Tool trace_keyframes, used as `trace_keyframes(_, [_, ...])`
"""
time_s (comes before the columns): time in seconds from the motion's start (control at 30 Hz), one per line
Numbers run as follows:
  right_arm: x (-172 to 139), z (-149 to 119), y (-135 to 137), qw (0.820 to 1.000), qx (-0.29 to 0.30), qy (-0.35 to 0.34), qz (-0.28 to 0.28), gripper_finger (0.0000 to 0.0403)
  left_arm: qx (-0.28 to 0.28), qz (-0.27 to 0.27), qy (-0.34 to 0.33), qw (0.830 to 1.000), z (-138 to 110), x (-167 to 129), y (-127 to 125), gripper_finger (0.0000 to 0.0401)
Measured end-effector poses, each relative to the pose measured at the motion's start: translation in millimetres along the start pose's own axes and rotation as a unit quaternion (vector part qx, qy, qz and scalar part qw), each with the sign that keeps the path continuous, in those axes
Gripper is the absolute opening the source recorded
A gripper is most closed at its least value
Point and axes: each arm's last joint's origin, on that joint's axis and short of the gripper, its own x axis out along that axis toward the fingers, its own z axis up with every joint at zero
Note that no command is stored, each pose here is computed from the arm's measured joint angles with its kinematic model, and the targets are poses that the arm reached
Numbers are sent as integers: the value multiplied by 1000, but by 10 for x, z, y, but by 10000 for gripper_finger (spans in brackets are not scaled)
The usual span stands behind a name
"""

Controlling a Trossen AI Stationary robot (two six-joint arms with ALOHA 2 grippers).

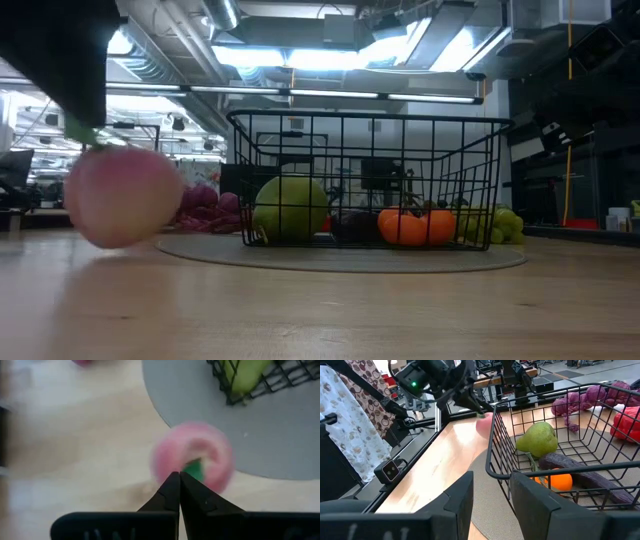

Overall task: Build produce basket
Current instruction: Put the apricot into the wire basket

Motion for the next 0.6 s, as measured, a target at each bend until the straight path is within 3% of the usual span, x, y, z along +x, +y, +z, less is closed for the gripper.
trace_keyframes(0.3, [0, 0, 0, 1000, 0, 0, 0, 130, 4, -14, -36, 999, 177, -85, -70, 0])
trace_keyframes(0.6, [0, 0, 0, 1000, -2, 0, 0, 130, 13, -46, -4, 999, 145, -54, -182, 14])
